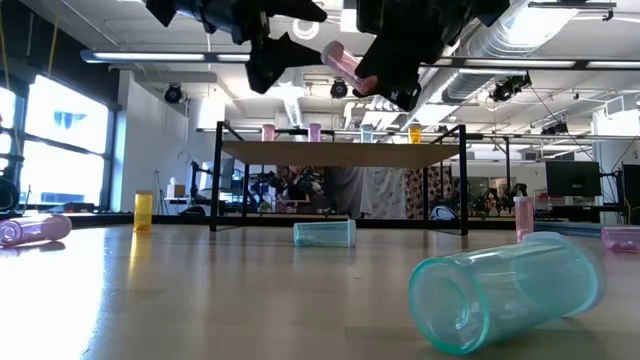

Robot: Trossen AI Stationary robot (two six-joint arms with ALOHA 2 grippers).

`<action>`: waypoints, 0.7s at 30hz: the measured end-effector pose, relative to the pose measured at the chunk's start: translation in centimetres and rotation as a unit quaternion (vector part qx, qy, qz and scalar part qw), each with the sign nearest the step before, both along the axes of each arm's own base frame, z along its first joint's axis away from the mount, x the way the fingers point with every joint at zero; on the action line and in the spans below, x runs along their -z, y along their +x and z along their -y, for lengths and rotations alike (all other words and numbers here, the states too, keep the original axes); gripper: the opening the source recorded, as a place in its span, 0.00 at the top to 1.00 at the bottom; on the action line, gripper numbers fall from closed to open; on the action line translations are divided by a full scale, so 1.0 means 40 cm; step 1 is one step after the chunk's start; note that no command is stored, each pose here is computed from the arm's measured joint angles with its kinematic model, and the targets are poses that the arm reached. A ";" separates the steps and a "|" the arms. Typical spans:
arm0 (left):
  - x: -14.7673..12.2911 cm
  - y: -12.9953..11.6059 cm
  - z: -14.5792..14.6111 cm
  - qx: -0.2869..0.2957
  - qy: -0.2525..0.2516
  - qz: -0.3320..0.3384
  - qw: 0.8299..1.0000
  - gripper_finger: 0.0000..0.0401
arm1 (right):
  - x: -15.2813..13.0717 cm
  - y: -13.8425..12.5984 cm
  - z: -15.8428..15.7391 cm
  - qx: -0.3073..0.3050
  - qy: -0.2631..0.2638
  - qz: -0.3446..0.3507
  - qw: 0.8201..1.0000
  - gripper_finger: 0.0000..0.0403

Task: Pick and place medicine bottles onto shelf by color
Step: Put the bottom pink pill bottle aligned with the pink pill bottle on the shelf

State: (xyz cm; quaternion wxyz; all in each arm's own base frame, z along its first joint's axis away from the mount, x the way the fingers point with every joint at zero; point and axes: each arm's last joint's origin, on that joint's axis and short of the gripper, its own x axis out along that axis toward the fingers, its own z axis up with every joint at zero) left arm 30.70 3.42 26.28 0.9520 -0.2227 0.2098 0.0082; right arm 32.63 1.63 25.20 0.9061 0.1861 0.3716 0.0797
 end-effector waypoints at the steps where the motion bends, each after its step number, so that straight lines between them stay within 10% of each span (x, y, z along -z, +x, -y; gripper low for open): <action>1: 0.005 0.003 0.000 0.001 -0.001 -0.002 1.000 0.42 | 0.000 0.000 0.000 -0.001 0.001 0.000 1.000 0.78; 21: 0.049 0.042 -0.007 -0.009 -0.025 -0.005 1.000 0.45 | -0.004 0.003 -0.001 -0.009 0.009 0.010 1.000 0.78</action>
